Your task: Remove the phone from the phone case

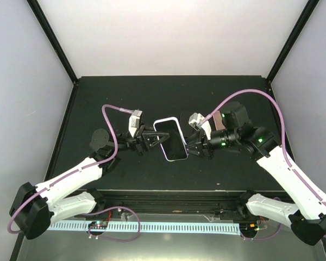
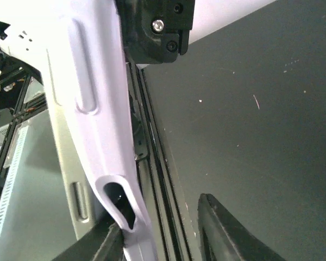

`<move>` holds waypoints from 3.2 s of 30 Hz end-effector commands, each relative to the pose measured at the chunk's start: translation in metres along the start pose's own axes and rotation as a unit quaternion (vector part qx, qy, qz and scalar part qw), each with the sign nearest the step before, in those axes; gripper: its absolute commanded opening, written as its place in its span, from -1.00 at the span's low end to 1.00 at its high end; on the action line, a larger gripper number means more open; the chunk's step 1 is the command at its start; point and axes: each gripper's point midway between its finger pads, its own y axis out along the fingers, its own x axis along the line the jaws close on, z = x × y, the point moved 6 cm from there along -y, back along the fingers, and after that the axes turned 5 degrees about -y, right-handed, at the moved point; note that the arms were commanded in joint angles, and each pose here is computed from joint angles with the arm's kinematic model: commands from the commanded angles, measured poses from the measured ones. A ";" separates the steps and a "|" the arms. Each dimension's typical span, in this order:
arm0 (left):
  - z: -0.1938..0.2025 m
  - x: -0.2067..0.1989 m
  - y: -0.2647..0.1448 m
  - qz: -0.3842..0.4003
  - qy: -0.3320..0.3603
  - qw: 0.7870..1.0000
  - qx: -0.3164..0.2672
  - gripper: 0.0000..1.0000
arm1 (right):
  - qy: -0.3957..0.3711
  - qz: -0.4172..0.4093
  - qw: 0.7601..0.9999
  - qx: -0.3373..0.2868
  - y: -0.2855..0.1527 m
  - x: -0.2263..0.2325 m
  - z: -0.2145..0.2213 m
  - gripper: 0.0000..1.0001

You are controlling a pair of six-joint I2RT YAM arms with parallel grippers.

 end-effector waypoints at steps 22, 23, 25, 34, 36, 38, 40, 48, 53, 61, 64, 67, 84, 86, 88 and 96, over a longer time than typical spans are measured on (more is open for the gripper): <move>-0.007 0.053 -0.011 -0.234 -0.010 0.971 -0.047 0.73 | -0.014 -0.012 0.992 -0.126 -0.016 -0.019 -0.016 -0.99; -0.008 0.052 -0.015 -0.250 0.000 0.967 -0.047 0.75 | -0.003 0.017 0.992 -0.125 -0.019 -0.027 -0.014 -0.99; -0.012 0.049 -0.024 -0.284 0.023 0.957 -0.052 0.78 | 0.012 0.064 0.990 -0.125 -0.025 -0.039 -0.012 -0.99; 0.003 0.072 -0.059 -0.445 0.079 0.892 0.014 0.54 | 0.131 0.260 0.952 -0.095 -0.040 -0.089 0.019 -0.99; 0.011 0.081 -0.062 -0.468 0.080 0.879 0.048 0.44 | 0.193 0.328 0.923 -0.055 -0.047 -0.103 0.033 -0.99; 0.020 0.088 -0.060 -0.475 0.082 0.873 0.074 0.38 | 0.217 0.344 0.913 -0.015 -0.047 -0.109 0.043 -0.99; 0.029 0.091 -0.056 -0.476 0.093 0.870 0.087 0.36 | 0.244 0.345 0.906 0.024 -0.041 -0.114 0.057 -0.99; 0.068 0.080 -0.009 -0.443 0.219 0.855 0.158 0.44 | 0.361 0.252 0.891 0.110 -0.005 -0.121 0.118 -0.99; 0.096 0.085 0.015 -0.429 0.245 0.849 0.185 0.45 | 0.407 0.231 0.874 0.130 0.014 -0.134 0.140 -0.99; 0.135 0.116 0.045 -0.452 0.247 0.835 0.196 0.45 | 0.460 0.259 0.836 0.148 0.027 -0.157 0.170 -0.99; 0.147 0.125 0.055 -0.448 0.245 0.840 0.186 0.44 | 0.466 0.287 0.821 0.161 0.026 -0.166 0.179 -0.99; 0.158 0.134 0.065 -0.444 0.246 0.841 0.187 0.42 | 0.469 0.316 0.805 0.179 0.025 -0.175 0.187 -0.99; 0.198 0.169 0.094 -0.416 0.234 0.856 0.200 0.40 | 0.485 0.324 0.786 0.205 0.030 -0.184 0.199 -0.99; 0.199 0.172 0.095 -0.422 0.234 0.852 0.200 0.40 | 0.485 0.320 0.789 0.202 0.030 -0.183 0.199 -0.99; 0.199 0.176 0.095 -0.433 0.237 0.847 0.199 0.40 | 0.484 0.319 0.790 0.199 0.030 -0.181 0.199 -0.99; 0.202 0.188 0.097 -0.458 0.244 0.830 0.205 0.39 | 0.486 0.312 0.793 0.195 0.030 -0.179 0.200 -0.99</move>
